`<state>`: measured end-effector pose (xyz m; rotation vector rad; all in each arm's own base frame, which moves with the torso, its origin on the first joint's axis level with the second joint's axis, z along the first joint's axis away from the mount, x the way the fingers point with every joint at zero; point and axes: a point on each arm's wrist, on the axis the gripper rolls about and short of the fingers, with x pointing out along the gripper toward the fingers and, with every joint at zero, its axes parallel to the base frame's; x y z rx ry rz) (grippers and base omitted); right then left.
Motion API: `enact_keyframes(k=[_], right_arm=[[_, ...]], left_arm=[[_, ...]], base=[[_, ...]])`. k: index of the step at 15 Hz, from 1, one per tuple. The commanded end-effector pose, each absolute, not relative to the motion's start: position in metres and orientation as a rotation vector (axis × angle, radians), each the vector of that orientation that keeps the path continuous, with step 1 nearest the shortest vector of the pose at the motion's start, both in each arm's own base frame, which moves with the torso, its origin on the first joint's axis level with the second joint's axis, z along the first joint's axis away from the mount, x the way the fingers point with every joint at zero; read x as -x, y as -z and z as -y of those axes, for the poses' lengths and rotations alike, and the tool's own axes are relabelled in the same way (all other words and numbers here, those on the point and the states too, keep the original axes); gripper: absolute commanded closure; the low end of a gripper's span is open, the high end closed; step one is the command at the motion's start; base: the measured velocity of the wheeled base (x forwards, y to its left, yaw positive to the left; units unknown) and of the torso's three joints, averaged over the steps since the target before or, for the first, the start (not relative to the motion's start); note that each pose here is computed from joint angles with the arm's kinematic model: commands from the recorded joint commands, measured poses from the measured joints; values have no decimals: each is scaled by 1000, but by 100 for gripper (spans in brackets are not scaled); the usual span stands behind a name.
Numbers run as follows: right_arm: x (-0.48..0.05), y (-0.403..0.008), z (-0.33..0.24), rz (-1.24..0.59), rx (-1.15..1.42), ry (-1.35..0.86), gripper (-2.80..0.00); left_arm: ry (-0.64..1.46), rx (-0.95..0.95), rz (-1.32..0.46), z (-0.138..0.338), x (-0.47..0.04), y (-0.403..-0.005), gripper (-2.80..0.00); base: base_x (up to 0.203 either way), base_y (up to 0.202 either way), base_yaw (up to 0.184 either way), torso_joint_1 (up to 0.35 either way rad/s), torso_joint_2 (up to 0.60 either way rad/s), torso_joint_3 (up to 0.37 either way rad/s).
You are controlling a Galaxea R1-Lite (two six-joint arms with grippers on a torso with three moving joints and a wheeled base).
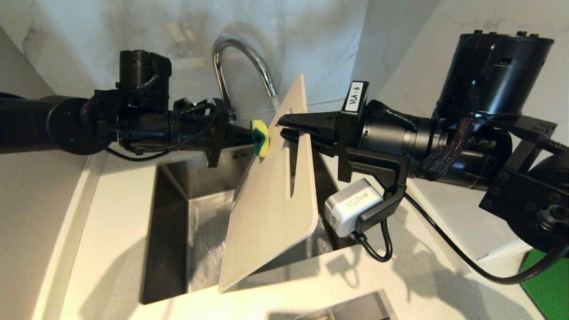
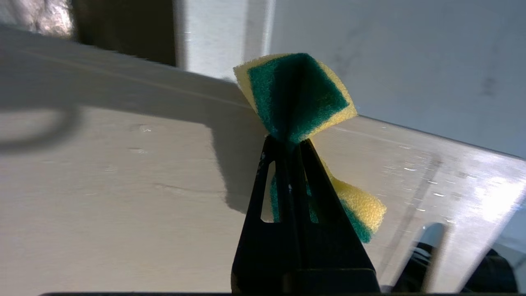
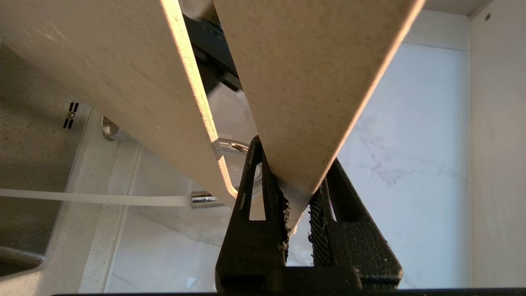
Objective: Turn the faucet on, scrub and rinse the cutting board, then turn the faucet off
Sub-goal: Scrub the cutting board underwater
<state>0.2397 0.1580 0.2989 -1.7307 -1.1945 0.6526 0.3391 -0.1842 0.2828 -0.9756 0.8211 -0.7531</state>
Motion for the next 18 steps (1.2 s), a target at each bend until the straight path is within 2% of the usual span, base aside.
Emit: enact_keyframes(k=[1, 9, 18], right_arm=[[-240, -299, -158, 1203, 1740, -647, 0], [-240, -299, -158, 1186, 1736, -624, 0], [-239, -301, -157, 1186, 1726, -621, 0]], left_arm=[[735, 970, -846, 180, -336, -275, 0], [685, 942, -853, 158, -326, -249, 0], [567, 991, -881, 114, -332, -182, 0]], base=[[0, 0, 0, 0, 0, 0], [0, 0, 0, 0, 0, 0], [0, 0, 0, 0, 0, 0]])
